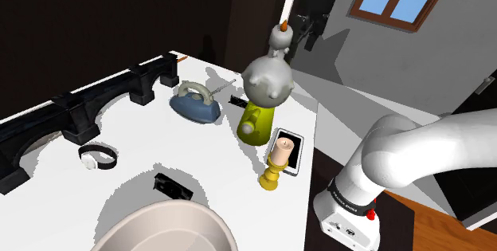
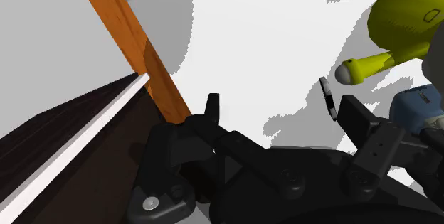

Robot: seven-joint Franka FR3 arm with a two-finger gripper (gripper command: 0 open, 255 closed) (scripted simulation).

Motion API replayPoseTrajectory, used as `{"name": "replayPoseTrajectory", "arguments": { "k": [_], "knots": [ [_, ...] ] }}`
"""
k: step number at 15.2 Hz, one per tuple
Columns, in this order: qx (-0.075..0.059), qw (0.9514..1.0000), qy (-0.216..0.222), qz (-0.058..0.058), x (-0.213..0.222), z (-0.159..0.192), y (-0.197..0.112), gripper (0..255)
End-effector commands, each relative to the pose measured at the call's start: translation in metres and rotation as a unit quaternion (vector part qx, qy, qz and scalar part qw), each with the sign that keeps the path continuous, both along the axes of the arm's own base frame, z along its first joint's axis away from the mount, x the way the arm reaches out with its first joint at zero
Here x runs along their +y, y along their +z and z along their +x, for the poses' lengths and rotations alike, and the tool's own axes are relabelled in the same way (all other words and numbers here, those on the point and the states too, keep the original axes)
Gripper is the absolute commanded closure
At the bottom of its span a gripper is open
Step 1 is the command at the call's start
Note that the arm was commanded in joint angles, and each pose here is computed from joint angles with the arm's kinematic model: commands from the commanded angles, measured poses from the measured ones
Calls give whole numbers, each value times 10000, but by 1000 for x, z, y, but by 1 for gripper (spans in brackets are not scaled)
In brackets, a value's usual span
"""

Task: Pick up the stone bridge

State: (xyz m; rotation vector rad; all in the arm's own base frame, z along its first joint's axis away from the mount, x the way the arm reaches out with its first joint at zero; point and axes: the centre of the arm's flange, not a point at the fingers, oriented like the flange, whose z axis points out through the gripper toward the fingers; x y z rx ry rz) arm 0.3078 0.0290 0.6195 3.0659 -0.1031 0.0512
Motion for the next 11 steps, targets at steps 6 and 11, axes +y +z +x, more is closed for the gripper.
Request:
{"name": "replayPoseTrajectory", "arguments": {
  "k": [6, 11],
  "knots": [
    [-62, 9971, -751, 48, 64, 4, -14, 0],
    [-124, 9886, -1497, 96, 126, 18, -26, 0]
  ]
}}
